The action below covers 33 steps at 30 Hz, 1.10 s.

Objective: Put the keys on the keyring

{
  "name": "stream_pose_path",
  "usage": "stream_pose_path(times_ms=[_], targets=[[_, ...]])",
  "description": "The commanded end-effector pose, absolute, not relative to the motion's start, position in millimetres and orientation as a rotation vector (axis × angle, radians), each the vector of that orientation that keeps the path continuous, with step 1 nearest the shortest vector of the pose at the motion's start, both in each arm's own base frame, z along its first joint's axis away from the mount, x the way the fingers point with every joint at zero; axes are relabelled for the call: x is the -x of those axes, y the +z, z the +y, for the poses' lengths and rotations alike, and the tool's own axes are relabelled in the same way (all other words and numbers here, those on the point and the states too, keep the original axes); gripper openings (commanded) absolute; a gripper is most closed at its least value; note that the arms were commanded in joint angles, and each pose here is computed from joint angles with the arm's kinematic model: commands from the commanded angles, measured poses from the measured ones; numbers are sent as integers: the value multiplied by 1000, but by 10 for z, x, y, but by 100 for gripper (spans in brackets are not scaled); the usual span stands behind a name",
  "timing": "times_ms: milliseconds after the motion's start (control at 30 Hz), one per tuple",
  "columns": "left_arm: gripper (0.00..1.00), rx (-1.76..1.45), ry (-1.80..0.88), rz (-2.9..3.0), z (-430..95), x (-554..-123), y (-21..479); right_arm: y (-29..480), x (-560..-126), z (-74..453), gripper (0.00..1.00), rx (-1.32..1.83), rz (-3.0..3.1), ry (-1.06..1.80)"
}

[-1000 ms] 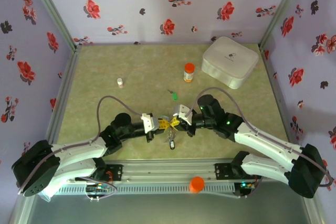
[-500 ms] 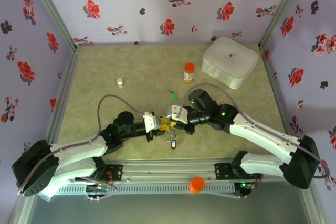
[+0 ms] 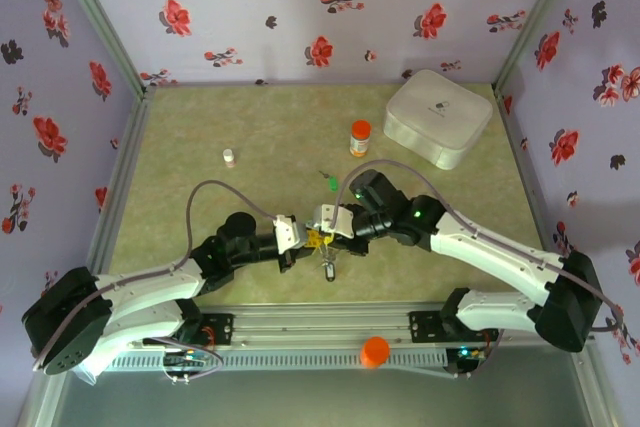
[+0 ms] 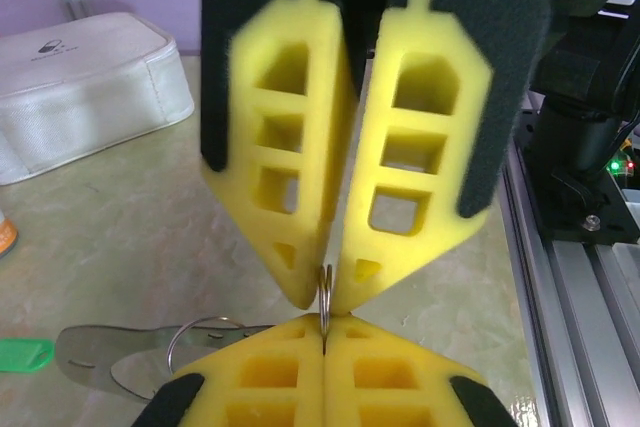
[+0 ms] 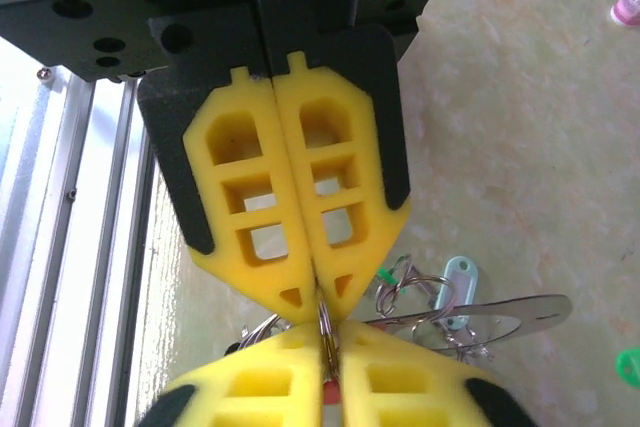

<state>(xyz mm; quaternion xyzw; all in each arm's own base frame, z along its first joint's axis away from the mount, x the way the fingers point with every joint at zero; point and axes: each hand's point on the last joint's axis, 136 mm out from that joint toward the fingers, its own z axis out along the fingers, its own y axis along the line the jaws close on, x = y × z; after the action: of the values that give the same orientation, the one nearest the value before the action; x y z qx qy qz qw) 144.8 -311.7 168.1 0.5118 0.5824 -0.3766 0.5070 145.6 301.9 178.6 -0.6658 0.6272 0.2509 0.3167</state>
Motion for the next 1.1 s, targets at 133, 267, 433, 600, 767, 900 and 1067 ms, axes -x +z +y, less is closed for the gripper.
stream_pose_path(times_ms=[133,267,433,600,767,900,1067], targets=[[0,-1191,-935,1253,-3149,-1412,2029,1890,-1522,2943,22,1524,1659,822],[0,-1184,-947,1244,-3124,-1385,1958,1816,-1499,2937,25,1477,1675,863],[0,-1188,-958,1235,-3127,-1363,1947,1847,-1504,2950,24,1452,1657,874],[0,-1186,-959,1237,-3116,-1356,1936,1861,-1484,2942,25,1448,1651,884],[0,-1185,-959,1238,-3112,-1355,1934,1893,-1453,2949,22,1447,1636,907],[0,-1185,-959,1234,-3114,-1354,1944,1893,-1430,2985,18,1456,1635,940],[0,-1186,-960,1231,-3114,-1350,1949,1908,-1411,3031,12,1466,1622,975]])
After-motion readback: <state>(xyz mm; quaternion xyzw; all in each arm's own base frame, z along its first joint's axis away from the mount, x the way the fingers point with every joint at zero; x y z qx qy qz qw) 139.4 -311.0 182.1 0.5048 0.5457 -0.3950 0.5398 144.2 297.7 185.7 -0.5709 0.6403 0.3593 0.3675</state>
